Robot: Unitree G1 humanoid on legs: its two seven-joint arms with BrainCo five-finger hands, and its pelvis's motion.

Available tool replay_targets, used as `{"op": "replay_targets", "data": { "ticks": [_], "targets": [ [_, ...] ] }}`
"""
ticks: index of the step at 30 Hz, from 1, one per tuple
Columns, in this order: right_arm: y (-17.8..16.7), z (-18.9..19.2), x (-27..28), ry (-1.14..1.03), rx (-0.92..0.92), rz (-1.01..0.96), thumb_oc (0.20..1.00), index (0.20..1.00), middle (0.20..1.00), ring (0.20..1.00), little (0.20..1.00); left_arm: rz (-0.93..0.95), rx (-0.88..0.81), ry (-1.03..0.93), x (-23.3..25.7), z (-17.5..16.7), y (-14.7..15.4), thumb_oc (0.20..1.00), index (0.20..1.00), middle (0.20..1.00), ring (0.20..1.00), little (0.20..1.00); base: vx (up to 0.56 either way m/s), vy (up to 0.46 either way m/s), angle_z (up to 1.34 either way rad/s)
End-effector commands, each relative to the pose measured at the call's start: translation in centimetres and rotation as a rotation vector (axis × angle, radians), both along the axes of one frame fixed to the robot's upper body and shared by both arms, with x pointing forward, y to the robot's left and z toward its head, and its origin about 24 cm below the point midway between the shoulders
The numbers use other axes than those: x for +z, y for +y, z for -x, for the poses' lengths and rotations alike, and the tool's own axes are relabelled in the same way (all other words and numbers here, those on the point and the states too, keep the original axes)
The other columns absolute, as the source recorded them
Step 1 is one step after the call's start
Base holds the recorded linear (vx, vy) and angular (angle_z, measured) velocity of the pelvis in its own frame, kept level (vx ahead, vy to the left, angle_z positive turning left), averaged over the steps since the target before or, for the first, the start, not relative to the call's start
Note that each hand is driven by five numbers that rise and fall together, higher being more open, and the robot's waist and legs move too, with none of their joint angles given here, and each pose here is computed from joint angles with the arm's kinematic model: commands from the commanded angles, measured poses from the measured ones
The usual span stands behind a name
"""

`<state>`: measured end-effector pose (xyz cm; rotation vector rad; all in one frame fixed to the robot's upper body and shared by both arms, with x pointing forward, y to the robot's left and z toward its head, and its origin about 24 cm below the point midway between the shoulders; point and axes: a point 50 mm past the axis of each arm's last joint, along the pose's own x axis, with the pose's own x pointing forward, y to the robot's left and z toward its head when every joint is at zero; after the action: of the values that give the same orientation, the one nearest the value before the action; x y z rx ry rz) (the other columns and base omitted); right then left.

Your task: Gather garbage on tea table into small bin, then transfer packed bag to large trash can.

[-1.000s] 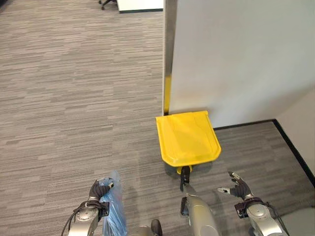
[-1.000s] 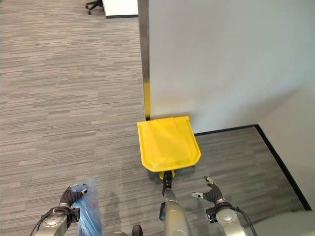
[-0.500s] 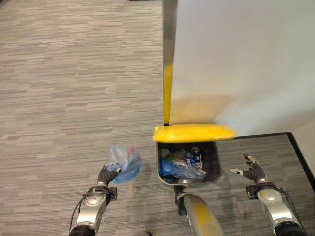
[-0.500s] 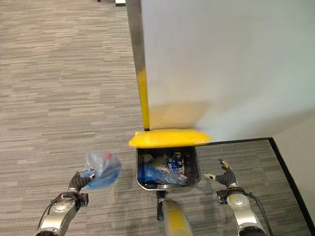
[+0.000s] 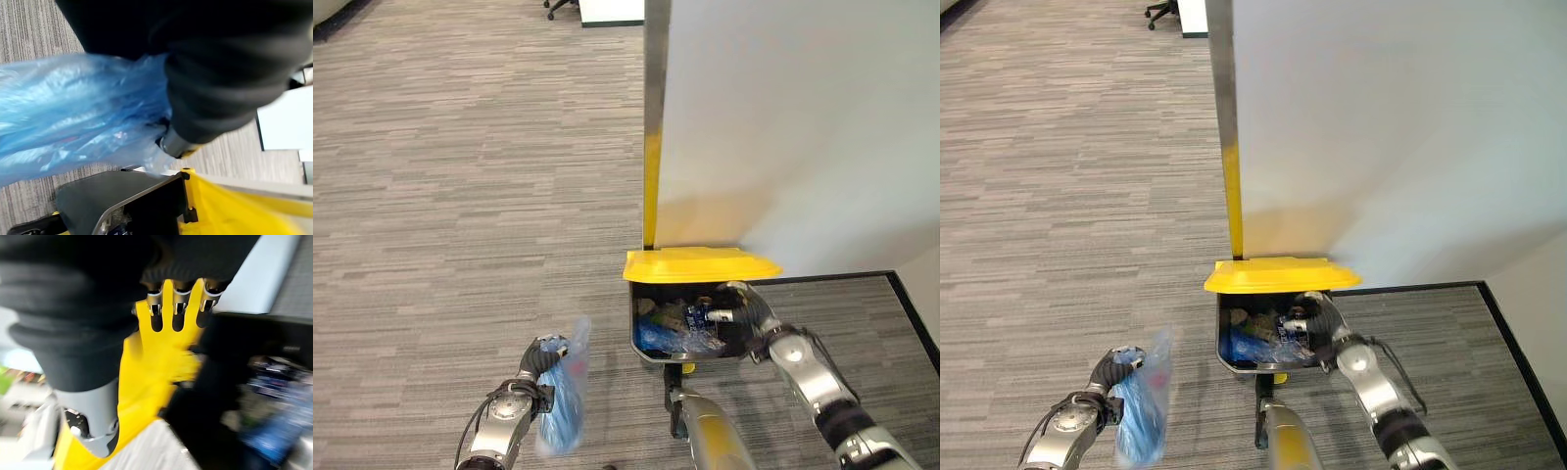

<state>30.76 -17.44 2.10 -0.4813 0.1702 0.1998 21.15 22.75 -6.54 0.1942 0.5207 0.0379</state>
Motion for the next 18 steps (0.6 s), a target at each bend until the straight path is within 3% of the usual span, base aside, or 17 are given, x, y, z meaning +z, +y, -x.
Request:
{"op": "replay_targets", "data": {
  "ticks": [1, 5, 7, 9, 10, 15, 18],
  "targets": [
    [1.3, -1.9, 2.7, -0.111, 0.03, -0.03, 1.0, 1.0, 1.0, 1.0, 1.0, -0.025, -0.05, -0.253, 5.0, -3.8, 0.6, 0.2, 0.2, 0.2, 0.2, 0.2, -0.05, -0.054, 0.12],
    [1.2, -5.1, 6.8, -0.217, -0.02, -0.027, 1.0, 1.0, 1.0, 1.0, 1.0, 0.068, -0.159, -0.345, 6.9, -5.5, -2.6, 0.2, 0.2, 0.2, 0.2, 0.2, -0.07, -0.036, 0.14],
    [0.9, -6.8, 10.1, -0.298, -0.037, -0.002, 1.0, 1.0, 1.0, 1.0, 1.0, 0.077, -0.338, -0.42, 9.0, -6.5, -5.7, 0.2, 0.2, 0.2, 0.2, 0.2, -0.12, -0.028, -0.03],
    [0.4, -8.8, 14.3, -0.381, -0.077, 0.015, 1.0, 1.0, 1.0, 1.0, 1.0, 0.123, -0.563, -0.536, 12.0, -7.4, -10.7, 0.2, 0.2, 0.2, 0.2, 0.2, -0.09, 0.011, -0.2],
    [0.2, -9.3, 15.0, -0.39, -0.095, 0.024, 1.0, 1.0, 1.0, 1.0, 1.0, 0.124, -0.6, -0.572, 12.9, -7.8, -11.7, 0.2, 0.2, 0.2, 0.2, 0.2, -0.06, 0.03, -0.28],
    [1.6, -10.3, 18.6, -0.463, -0.081, 0.05, 1.0, 1.0, 1.0, 1.0, 1.0, 0.058, -0.678, -0.79, 19.3, -11.3, -15.9, 0.2, 0.2, 0.2, 0.2, 0.2, -0.03, 0.008, -0.1],
    [2.7, -10.6, 20.7, -0.512, -0.048, 0.098, 1.0, 1.0, 1.0, 1.0, 1.0, -0.208, -0.625, -0.724, 18.6, -14.4, -15.4, 0.2, 0.2, 0.2, 0.2, 0.2, -0.07, -0.019, -0.08]
  ]
}}
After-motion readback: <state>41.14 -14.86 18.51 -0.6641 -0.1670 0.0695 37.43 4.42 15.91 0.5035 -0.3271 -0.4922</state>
